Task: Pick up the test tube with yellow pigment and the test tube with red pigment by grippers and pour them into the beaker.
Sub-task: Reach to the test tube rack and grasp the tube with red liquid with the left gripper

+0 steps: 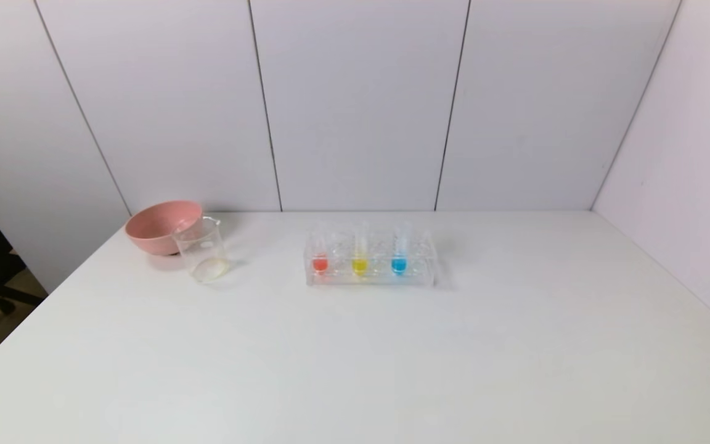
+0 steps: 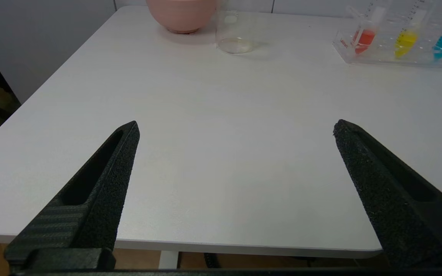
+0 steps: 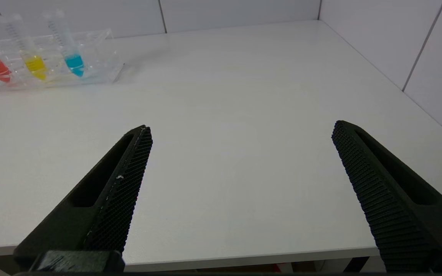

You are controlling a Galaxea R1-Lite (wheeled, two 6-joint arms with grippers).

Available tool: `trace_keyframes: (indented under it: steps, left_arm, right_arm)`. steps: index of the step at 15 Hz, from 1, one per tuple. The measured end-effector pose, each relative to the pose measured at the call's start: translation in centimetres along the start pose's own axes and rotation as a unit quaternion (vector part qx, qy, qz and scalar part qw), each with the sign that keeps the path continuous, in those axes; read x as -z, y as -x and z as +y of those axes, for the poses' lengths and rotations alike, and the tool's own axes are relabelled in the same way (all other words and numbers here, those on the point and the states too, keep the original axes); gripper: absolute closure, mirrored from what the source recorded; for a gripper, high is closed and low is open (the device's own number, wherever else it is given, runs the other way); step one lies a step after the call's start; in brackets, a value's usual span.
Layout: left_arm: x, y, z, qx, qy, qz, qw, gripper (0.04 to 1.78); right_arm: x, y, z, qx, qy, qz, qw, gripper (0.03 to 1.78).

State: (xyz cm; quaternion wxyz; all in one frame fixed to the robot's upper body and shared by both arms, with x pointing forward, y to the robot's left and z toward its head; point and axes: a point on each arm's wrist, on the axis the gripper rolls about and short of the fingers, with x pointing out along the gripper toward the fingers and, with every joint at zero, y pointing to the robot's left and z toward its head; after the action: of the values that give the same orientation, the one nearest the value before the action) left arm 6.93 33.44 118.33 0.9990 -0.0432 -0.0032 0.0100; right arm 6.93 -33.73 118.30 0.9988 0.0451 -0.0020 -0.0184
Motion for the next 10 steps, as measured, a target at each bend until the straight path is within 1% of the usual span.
trace_keyframes:
  steps: [10]
  left_arm:
    - [0.01,0.00,0.00,0.000,0.000,0.000,1.000,0.06]
  right_arm:
    - [0.00,0.00,0.00,0.000,0.000,0.000,1.0000,0.10]
